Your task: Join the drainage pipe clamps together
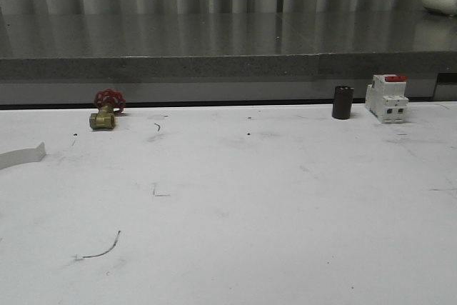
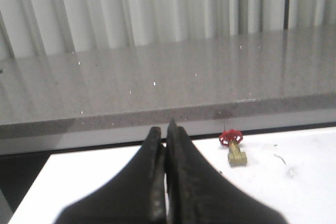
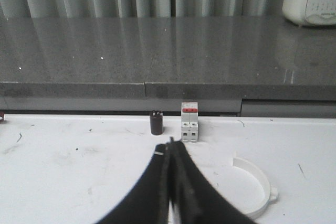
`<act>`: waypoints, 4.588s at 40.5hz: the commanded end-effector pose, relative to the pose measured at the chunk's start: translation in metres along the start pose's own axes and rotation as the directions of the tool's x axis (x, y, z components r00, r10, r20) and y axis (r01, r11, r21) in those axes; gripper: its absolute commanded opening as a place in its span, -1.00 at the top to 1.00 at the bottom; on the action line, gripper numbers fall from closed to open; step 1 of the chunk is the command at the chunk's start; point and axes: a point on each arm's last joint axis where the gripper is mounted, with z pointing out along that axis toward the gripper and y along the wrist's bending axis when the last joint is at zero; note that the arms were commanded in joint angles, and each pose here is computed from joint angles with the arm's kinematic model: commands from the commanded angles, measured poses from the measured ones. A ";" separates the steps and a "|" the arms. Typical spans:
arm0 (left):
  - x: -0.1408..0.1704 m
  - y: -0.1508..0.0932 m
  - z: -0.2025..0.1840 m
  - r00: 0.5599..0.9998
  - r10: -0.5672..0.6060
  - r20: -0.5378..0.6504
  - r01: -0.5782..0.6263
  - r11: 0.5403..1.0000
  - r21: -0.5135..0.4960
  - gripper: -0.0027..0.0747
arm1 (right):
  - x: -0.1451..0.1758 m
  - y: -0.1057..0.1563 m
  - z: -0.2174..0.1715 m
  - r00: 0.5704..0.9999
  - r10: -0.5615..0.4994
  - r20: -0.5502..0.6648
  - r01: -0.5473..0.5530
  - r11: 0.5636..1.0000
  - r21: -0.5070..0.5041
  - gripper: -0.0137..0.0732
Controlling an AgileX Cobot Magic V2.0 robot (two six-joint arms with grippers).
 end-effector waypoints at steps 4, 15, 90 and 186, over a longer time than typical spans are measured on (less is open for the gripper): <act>-0.016 0.001 0.019 1.000 0.004 0.007 -0.004 1.000 0.001 0.98 | -0.019 0.000 0.016 1.000 -0.004 0.019 0.004 1.000 0.009 0.95; -0.015 0.001 0.019 1.000 -0.013 0.002 0.013 1.000 0.004 -0.02 | -0.019 0.000 0.016 1.000 -0.005 0.011 0.005 1.000 0.009 0.08; 0.085 0.000 0.295 0.328 0.044 -0.943 0.119 0.989 0.087 -0.83 | -0.018 0.000 0.017 1.000 -0.007 0.011 0.007 1.000 0.010 -0.69; 0.065 -0.211 0.318 0.226 -0.132 -0.965 0.337 0.940 -0.050 0.66 | -0.018 0.000 0.017 1.000 -0.007 0.011 0.007 1.000 0.010 -0.69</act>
